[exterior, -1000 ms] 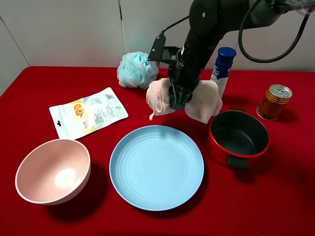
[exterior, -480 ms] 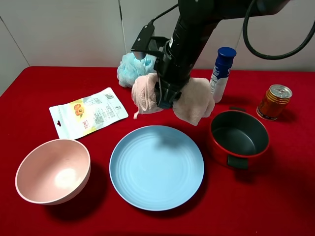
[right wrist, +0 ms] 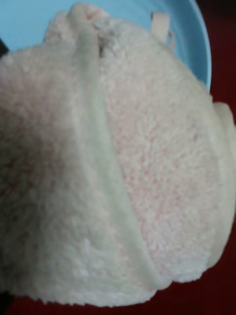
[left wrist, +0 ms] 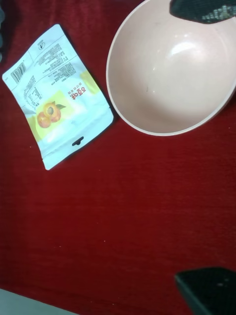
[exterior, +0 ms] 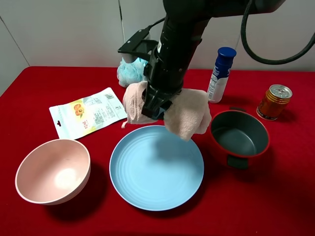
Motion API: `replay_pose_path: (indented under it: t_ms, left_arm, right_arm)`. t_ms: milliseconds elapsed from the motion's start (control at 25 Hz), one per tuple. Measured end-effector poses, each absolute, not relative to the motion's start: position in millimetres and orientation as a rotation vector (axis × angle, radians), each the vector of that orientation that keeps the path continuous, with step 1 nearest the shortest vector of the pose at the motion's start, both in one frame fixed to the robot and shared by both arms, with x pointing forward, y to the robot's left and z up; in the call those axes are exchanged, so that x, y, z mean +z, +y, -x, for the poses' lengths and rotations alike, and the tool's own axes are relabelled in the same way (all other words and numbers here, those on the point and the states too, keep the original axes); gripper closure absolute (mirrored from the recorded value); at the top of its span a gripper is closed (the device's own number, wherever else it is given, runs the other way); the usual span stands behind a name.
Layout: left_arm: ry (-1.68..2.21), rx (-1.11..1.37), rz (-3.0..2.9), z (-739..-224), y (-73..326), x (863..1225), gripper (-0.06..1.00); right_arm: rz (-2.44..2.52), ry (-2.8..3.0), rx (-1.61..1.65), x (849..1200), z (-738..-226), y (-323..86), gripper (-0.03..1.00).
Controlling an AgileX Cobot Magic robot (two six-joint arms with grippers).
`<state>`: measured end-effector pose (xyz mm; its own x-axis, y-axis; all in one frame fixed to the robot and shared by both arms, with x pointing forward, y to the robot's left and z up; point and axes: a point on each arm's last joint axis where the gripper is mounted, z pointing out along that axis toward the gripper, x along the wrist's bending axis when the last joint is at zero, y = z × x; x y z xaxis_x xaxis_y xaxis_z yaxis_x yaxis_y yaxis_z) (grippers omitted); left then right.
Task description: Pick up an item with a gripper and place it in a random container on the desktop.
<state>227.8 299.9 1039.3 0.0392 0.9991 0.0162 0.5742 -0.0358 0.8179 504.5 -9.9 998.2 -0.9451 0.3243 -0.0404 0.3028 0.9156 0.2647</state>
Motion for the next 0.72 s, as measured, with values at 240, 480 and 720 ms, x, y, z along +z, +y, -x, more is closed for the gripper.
replay_pose_path:
  t_ms: [240, 480, 720]
  left_arm:
    - [1.604, 0.851, -1.682, -227.8, 299.9, 1039.3, -0.04]
    - [1.604, 0.851, -1.682, -227.8, 299.9, 1039.3, -0.04]
    - [1.604, 0.851, -1.682, -227.8, 299.9, 1039.3, -0.04]
  right_arm:
    - [-0.571, 3.014, 0.393, 998.0, -486.3, 4.1, 0.62]
    - [-0.683, 3.03, 0.408, 994.7, -479.6, 7.4, 0.62]
    - [-0.718, 3.033, 0.409, 981.2, -476.1, 4.2, 0.62]
